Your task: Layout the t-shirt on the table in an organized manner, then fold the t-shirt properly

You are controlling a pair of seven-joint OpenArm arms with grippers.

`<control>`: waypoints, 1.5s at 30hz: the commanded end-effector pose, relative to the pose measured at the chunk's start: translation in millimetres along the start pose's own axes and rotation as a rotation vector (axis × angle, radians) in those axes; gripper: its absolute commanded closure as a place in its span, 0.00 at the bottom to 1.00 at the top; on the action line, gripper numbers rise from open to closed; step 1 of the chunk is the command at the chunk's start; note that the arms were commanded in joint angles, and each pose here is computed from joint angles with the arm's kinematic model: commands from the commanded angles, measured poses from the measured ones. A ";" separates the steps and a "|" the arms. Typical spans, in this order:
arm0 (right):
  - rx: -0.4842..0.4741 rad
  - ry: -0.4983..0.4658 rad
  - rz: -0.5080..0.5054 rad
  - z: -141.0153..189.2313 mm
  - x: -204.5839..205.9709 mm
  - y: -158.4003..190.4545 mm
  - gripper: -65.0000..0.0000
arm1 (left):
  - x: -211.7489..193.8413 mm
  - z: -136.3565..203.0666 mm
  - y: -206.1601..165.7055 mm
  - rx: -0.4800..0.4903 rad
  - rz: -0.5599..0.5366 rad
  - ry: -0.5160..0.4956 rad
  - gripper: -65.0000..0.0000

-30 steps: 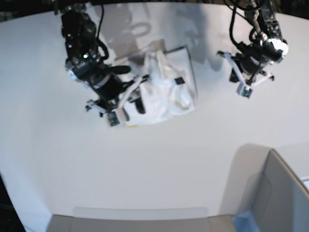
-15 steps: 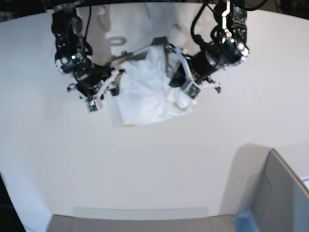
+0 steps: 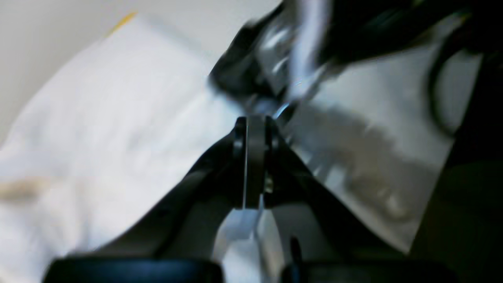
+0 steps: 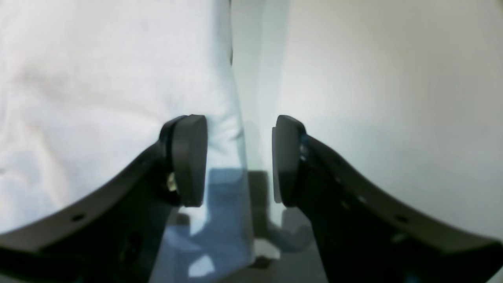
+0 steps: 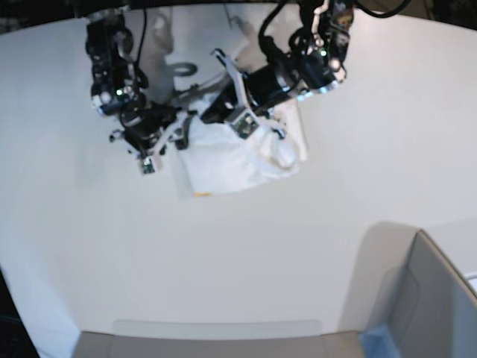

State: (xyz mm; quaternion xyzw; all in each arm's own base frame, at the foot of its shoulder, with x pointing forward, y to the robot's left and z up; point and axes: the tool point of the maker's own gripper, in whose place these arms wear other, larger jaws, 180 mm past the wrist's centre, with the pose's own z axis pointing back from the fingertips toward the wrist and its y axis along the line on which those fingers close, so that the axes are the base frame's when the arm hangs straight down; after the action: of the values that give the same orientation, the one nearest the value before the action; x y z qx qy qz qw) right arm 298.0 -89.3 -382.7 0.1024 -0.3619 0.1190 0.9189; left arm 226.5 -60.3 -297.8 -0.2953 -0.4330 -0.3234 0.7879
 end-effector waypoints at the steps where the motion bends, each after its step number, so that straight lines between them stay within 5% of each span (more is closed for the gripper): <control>1: 0.001 -0.031 0.006 1.7 9.9 -1.3 0.56 | 16.7 2.5 -2.3 -0.007 -0.014 -0.066 1.00; 5: 0.003 -0.030 0.005 1.5 9.2 -0.1 0.56 | 15.0 -1.5 -14.2 -0.043 -0.032 -0.062 1.00; 12: -0.003 -0.036 0.010 3.1 11.6 -2.8 0.56 | -45.5 15.9 22.7 0.009 -0.080 0.130 1.00; 19: 0.002 -0.048 0.008 3.5 16.2 -1.3 0.56 | -119.1 43.0 82.6 0.164 0.082 0.291 1.00; 23: 0.004 -0.068 0.015 7.4 22.5 0.7 0.56 | -104.7 54.3 99.3 0.222 0.075 0.250 1.00; 29: 0.034 -0.210 0.064 40.1 60.8 20.5 0.56 | -33.5 76.6 112.8 0.336 0.012 0.058 1.00; 34: 0.064 -0.263 0.111 43.5 83.8 33.9 0.56 | -13.4 54.8 105.0 0.297 0.024 -0.003 1.00; 45: 0.109 -0.110 0.179 -21.7 74.5 44.8 0.56 | -34.8 4.2 139.3 0.243 0.100 0.077 1.00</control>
State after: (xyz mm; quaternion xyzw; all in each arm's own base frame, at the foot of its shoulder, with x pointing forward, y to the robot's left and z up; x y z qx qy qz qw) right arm 340.1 -31.0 -358.4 0.1262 -0.3862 0.2113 0.8889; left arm 305.6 40.8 -368.7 -0.1981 -0.3951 -0.2426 0.8636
